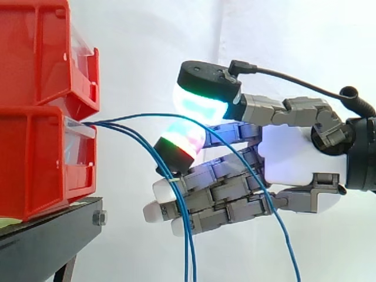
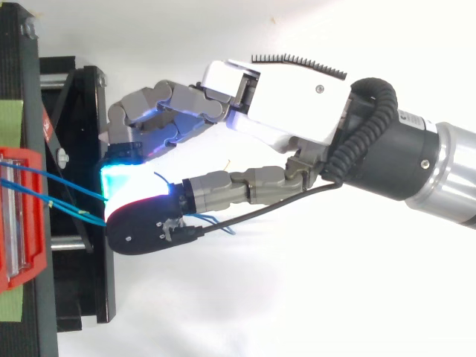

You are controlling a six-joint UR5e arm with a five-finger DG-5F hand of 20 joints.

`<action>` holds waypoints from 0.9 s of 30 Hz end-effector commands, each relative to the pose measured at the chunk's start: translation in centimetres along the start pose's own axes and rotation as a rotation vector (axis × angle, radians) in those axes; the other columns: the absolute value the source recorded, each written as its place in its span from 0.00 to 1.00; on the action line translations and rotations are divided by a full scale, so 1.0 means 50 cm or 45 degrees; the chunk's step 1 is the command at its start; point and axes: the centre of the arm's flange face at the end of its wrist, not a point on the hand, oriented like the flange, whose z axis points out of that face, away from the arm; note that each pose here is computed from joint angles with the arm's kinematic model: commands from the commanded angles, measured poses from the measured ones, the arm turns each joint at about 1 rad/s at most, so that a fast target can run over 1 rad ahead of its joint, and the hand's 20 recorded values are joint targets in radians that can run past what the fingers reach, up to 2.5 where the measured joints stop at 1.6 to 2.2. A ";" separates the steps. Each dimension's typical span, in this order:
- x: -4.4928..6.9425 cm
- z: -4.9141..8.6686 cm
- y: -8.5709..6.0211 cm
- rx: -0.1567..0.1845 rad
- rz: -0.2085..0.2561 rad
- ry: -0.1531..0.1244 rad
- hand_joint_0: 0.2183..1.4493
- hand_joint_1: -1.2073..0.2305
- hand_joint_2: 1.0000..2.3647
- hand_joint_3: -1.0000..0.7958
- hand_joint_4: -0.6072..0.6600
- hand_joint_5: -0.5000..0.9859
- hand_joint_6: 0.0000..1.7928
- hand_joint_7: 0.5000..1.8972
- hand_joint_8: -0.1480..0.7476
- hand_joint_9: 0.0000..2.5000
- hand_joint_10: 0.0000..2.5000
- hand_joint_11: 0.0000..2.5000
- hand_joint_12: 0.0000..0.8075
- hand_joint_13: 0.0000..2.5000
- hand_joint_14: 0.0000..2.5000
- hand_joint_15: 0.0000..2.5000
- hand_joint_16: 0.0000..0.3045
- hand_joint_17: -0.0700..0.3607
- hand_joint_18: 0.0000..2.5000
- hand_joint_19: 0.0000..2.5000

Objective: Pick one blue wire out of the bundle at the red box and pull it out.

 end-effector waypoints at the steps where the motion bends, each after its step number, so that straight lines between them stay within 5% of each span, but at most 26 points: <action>1: 0.004 -0.004 -0.004 0.019 0.079 0.004 0.29 0.33 0.02 0.49 0.60 0.26 0.42 0.47 0.45 0.40 0.01 0.22 0.43 0.19 0.00 0.09 0.17 0.43 0.13 0.16; 13: 0.006 -0.011 -0.007 0.054 0.266 0.013 0.29 0.33 0.02 0.50 0.60 0.26 0.43 0.46 0.45 0.40 0.01 0.22 0.43 0.19 0.00 0.09 0.17 0.43 0.13 0.16; 27: 0.010 -0.013 -0.007 0.058 0.356 0.013 0.29 0.37 0.02 0.50 0.61 0.26 0.44 0.42 0.46 0.41 0.01 0.22 0.44 0.20 0.00 0.09 0.18 0.44 0.14 0.16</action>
